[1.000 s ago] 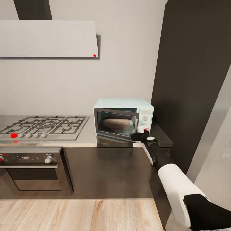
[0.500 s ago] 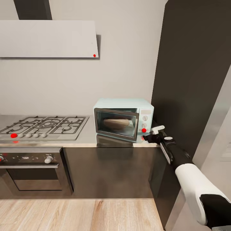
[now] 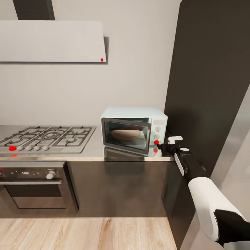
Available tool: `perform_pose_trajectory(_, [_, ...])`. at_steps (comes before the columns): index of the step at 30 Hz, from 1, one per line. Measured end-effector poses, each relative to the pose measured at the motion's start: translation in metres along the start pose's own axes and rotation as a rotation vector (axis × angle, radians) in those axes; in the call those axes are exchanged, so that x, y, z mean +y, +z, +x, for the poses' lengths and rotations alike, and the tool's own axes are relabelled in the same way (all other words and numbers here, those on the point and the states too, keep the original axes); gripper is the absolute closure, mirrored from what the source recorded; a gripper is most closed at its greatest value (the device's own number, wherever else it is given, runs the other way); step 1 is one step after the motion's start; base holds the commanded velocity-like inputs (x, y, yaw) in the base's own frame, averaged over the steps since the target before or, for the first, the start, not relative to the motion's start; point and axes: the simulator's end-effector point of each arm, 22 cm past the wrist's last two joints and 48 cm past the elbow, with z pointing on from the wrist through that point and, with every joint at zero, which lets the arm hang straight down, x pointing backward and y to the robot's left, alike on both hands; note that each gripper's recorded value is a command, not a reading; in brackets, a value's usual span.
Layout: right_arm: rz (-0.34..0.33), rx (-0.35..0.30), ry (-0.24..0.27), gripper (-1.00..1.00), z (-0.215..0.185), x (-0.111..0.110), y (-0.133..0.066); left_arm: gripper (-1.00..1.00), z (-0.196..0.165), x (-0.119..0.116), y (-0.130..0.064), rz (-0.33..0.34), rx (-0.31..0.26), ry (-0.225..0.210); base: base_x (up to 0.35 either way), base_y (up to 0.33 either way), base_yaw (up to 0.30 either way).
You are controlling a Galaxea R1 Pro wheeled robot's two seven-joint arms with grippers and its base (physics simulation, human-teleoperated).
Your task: In the kitchen, take the popcorn bag from the countertop, put it into the microwave, and heat it until the popcorn is cooked so the cooked popcorn ends up inside the bag.
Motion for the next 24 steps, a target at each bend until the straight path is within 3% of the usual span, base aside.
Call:
perform_pose_trajectory(16, [-0.042,0.002,0.002,-1.00,0.000,0.029,0.002,-1.00,0.000,0.000,0.000,0.000,0.000,-0.001,0.096,0.000,0.000])
perform_pose_trajectory(24, [-0.115,-0.008,-0.007,-1.00,-0.002,0.046,0.001,-1.00,0.000,0.000,0.000,0.000,0.000,-0.001,0.000,0.000,0.000])
